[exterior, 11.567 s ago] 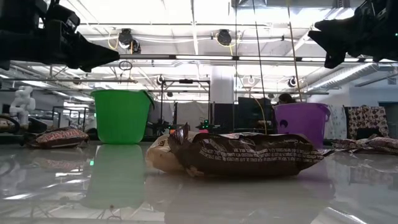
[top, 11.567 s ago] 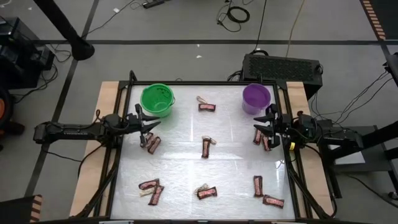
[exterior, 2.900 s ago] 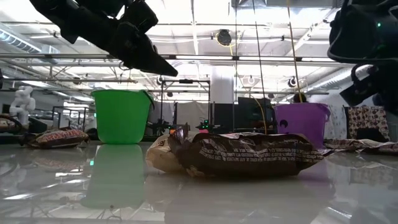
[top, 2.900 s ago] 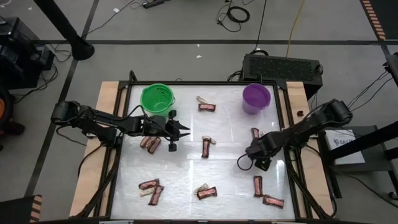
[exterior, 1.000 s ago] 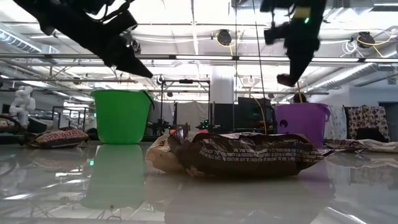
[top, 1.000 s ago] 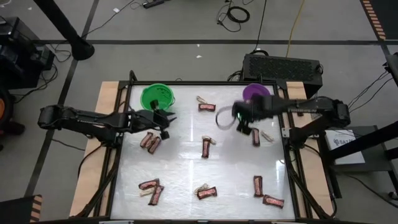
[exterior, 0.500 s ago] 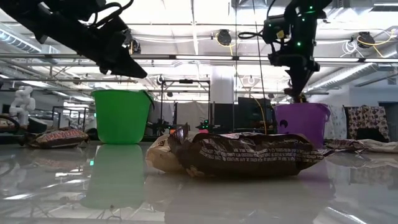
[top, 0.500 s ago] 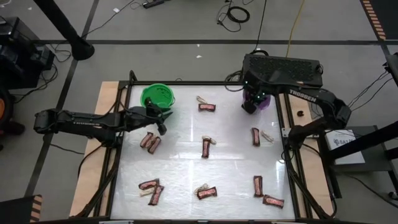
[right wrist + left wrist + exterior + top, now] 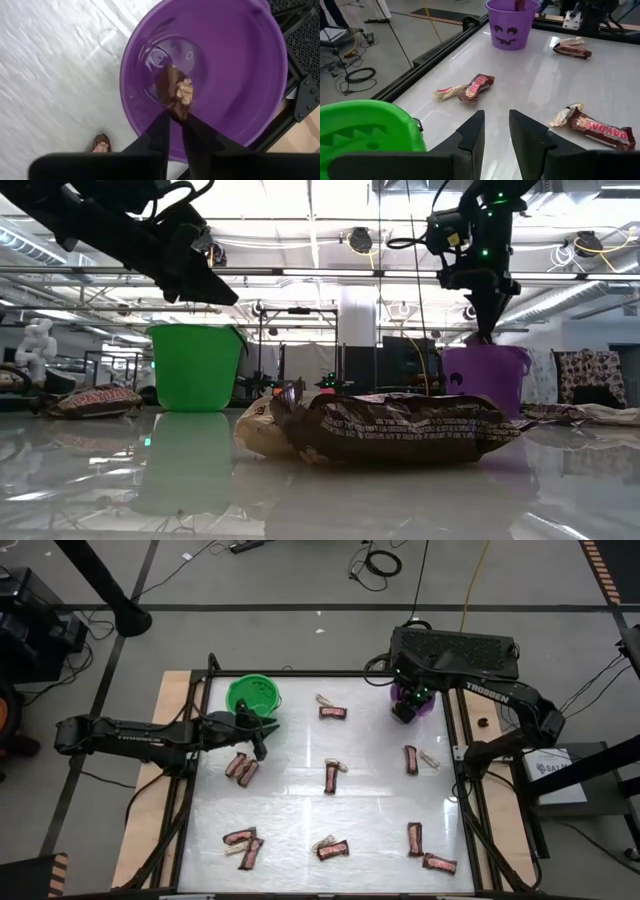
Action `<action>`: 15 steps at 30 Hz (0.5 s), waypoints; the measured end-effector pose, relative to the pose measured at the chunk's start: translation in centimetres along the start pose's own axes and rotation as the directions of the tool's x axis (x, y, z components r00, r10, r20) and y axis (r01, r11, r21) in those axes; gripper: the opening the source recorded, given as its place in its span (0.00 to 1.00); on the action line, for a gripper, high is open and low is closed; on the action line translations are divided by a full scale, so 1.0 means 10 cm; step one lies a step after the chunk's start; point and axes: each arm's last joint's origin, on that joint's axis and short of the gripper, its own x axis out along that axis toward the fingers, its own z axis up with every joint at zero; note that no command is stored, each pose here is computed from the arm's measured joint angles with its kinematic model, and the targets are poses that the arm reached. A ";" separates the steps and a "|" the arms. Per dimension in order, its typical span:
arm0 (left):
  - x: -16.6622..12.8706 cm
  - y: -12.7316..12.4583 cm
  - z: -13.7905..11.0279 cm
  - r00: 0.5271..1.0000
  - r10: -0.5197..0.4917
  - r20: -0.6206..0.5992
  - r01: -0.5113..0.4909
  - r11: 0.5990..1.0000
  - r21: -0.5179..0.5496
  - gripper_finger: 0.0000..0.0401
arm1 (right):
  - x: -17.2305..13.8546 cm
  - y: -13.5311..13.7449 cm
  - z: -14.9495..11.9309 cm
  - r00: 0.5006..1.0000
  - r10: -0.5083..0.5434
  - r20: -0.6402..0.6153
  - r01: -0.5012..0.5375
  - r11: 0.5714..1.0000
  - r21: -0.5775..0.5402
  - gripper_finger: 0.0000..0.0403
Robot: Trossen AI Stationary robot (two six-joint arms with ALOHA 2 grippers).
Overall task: Sort candy by brand, put in halloween buckets
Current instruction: Put the brown chocolate bar into the purple bucket
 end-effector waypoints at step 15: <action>0.00 0.00 0.02 1.000 -0.002 0.020 0.002 1.000 -0.004 0.24 | -0.02 0.03 -0.15 0.976 0.139 -0.167 -0.139 0.990 0.008 0.24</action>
